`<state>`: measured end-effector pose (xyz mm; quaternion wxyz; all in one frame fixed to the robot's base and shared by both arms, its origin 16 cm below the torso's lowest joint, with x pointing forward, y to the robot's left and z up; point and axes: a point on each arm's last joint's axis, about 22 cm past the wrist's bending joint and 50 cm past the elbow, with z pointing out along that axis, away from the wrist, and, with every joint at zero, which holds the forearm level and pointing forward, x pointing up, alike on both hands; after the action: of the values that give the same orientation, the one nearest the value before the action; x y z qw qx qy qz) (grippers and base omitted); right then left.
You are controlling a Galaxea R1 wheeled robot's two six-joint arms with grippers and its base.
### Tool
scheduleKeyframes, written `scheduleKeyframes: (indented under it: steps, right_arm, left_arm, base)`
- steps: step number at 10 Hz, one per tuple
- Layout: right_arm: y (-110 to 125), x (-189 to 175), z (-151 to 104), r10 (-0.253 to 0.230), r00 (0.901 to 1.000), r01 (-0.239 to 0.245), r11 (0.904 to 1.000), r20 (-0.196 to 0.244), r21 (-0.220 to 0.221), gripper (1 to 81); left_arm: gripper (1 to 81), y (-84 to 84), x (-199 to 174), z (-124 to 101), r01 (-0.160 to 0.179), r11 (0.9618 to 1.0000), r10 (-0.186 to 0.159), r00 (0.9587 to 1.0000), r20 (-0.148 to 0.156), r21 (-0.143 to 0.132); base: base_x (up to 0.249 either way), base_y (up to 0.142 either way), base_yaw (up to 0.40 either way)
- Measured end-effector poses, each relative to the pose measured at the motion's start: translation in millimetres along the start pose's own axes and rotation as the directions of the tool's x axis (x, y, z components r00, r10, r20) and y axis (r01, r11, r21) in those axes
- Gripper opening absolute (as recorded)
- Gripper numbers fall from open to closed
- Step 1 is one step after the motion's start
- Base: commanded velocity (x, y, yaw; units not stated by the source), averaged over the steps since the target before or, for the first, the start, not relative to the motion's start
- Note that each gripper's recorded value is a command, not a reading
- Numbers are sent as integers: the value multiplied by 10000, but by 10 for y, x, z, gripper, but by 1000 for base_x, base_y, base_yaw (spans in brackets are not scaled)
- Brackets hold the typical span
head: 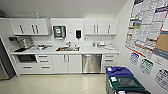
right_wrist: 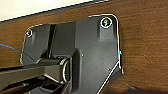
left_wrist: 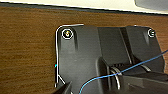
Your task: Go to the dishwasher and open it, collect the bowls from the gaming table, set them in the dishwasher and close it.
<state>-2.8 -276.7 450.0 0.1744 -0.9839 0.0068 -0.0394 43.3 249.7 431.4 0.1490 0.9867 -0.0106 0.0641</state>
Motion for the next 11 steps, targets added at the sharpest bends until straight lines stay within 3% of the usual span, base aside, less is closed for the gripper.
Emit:
scheduleKeyframes:
  steps: [11]
  right_arm:
    - [-35, -2, 8, 13, 10000, -13, 10000, -2, 64, 811]
  left_arm:
    - [811, 58, -94, 14, 34, 10000, -33, 9999, 101, -67]
  base:
    - [141, 0, 0]
